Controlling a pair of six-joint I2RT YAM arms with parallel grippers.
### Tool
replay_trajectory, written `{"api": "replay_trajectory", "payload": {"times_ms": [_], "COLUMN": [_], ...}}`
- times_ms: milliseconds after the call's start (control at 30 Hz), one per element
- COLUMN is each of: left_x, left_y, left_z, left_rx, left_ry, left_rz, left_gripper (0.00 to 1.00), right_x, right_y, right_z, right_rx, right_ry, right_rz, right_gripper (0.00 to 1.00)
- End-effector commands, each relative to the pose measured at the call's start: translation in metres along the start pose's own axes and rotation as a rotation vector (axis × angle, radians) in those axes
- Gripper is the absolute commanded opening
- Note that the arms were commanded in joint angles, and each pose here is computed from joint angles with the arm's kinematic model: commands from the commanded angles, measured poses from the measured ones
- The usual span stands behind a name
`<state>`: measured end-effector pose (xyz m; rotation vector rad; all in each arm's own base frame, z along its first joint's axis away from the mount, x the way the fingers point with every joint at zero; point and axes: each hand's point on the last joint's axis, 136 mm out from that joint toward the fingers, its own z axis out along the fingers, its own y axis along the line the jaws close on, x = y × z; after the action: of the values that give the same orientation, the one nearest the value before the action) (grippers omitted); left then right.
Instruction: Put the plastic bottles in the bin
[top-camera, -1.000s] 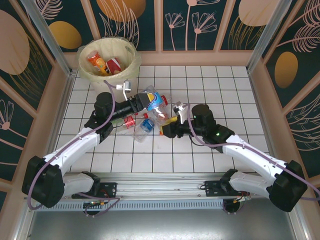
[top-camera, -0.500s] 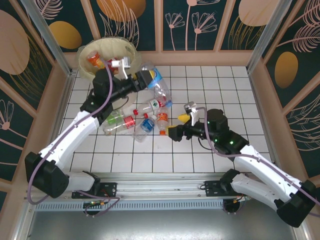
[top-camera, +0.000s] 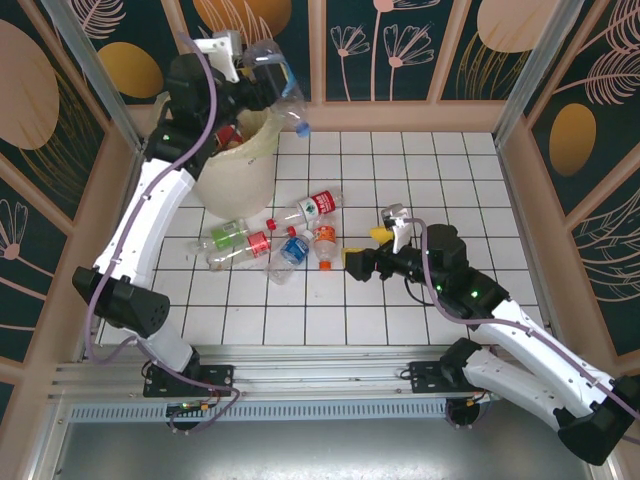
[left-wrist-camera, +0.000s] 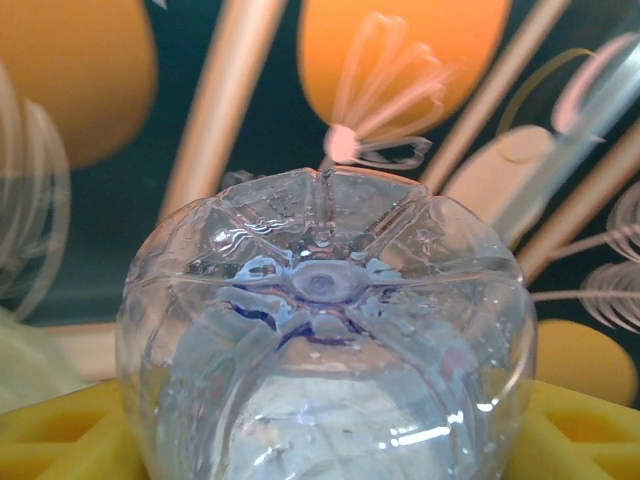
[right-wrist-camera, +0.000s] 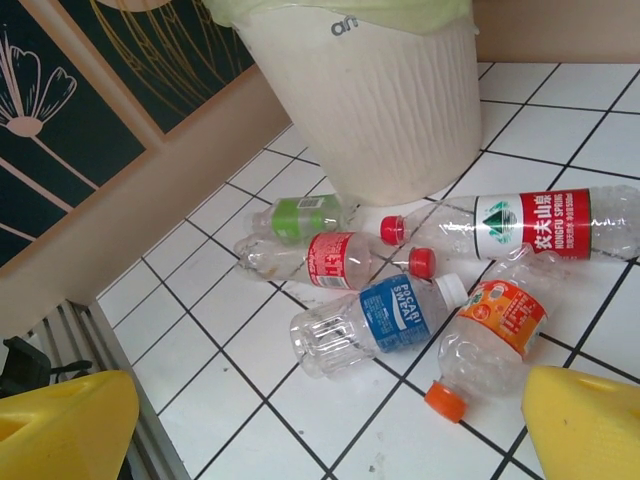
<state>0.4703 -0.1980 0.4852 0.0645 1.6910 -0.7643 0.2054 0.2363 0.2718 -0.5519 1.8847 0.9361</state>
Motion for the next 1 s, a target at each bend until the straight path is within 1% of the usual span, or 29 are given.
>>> {"api": "replay_trajectory", "payload": {"times_ms": [0,67,200,333,367,533,700,967], "left_x": [-0.028,-0.036,-0.045,-0.046,-0.036,-0.028,-0.009,0.024], "left_y": [0.026,0.040,0.078,0.098,0.110,0.141,0.173,0.201], "left_z": [-0.015,-0.021,-0.031,-0.033,-0.022,-0.004,0.019,0.048], "left_rx": [-0.138,-0.204,-0.351,-0.400,-0.420,-0.477,-0.505,-0.508], "left_ry": [-0.055,-0.066,-0.072,-0.067,-0.042,-0.033,-0.022,-0.009], "left_rz": [0.084,0.113,0.147,0.159,0.157,0.131,0.044,-0.035], "left_gripper": [0.72,0.72,0.73,0.73,0.72,0.72,0.71,0.71], "right_x": [0.003,0.004,0.006,0.006,0.006,0.008,0.011,0.014], "right_y": [-0.004,-0.004,-0.003,-0.003,-0.003,-0.002,-0.004,-0.006], "right_z": [0.000,0.000,0.001,0.001,0.000,0.000,0.001,0.000], "right_rx": [0.024,0.024,0.016,0.021,0.021,0.023,0.032,0.058], "right_ry": [0.002,0.008,0.009,0.009,0.010,0.011,0.014,0.027], "right_rz": [-0.011,-0.008,-0.003,-0.004,-0.003,0.003,0.009,0.011], "right_gripper": [0.99,0.99,0.99,0.99,0.99,0.99,0.99,0.99]}}
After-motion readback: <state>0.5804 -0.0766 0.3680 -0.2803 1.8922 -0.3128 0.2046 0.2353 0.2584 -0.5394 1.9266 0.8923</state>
